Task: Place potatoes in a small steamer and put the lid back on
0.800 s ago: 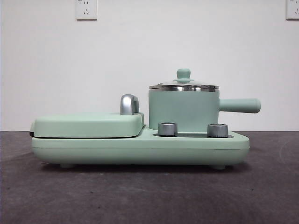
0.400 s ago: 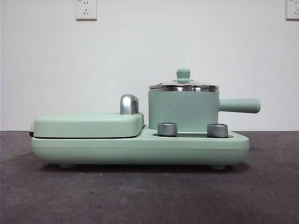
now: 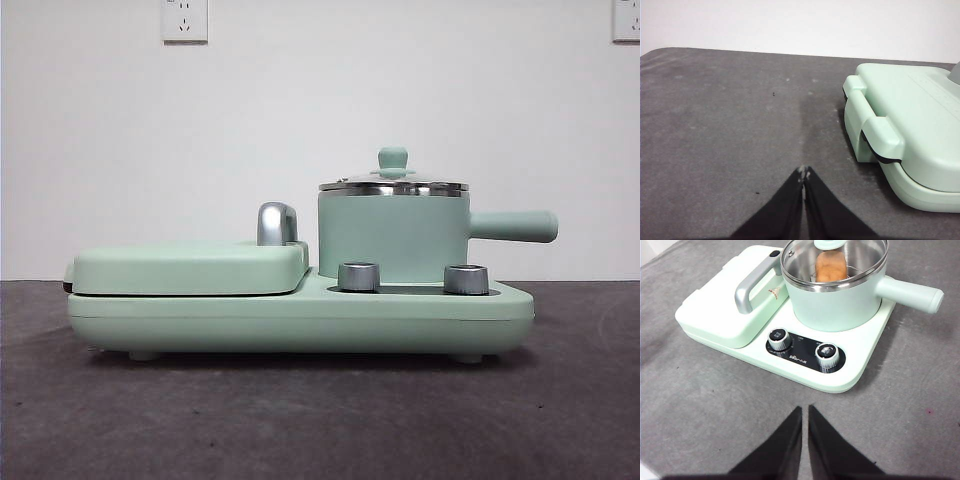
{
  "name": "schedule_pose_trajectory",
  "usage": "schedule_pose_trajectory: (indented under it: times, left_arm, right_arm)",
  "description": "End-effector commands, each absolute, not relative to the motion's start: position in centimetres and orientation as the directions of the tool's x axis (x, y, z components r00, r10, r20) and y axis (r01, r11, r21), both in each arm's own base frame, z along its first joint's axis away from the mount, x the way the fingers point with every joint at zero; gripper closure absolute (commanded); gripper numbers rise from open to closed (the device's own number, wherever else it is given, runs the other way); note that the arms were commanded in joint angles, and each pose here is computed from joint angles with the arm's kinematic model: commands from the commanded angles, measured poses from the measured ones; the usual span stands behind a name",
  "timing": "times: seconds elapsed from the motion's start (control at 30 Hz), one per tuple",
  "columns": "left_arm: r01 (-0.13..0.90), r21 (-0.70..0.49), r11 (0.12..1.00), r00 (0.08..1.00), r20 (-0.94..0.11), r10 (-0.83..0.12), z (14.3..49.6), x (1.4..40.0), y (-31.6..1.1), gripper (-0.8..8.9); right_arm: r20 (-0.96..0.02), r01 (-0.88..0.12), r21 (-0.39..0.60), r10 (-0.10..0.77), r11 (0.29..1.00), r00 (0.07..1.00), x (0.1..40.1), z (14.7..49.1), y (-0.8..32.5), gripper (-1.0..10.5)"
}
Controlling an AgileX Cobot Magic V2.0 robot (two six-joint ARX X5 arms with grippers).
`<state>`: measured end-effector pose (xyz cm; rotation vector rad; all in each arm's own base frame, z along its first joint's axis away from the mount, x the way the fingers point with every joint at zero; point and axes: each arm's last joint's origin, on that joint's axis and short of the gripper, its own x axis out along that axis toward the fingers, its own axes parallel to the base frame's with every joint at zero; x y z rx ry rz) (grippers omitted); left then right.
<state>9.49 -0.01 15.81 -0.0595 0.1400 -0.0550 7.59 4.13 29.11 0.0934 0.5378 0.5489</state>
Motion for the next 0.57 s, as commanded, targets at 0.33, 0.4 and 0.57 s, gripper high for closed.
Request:
schedule_pose_trajectory:
  times: [0.33,0.4,0.57]
  left_arm:
    - [0.049,-0.069,0.996,0.987,-0.148,-0.059,15.2,9.6,0.0,8.07]
    - [0.049,-0.069,0.996,0.987,-0.148,-0.059,15.2,9.6,0.0,8.07]
    - [0.049,-0.069,0.996,0.987,-0.148,-0.059,15.2,9.6,0.0,8.07]
  right_arm:
    - [-0.308,-0.396,-0.120,0.345,0.910,0.887,7.6,26.5,2.8,9.3]
    - [-0.264,-0.343,-0.161,0.294,0.926,0.918,7.8,24.3,2.5,9.3]
    - [-0.172,-0.200,-0.120,0.178,0.972,0.969,8.9,19.0,1.6,9.3]
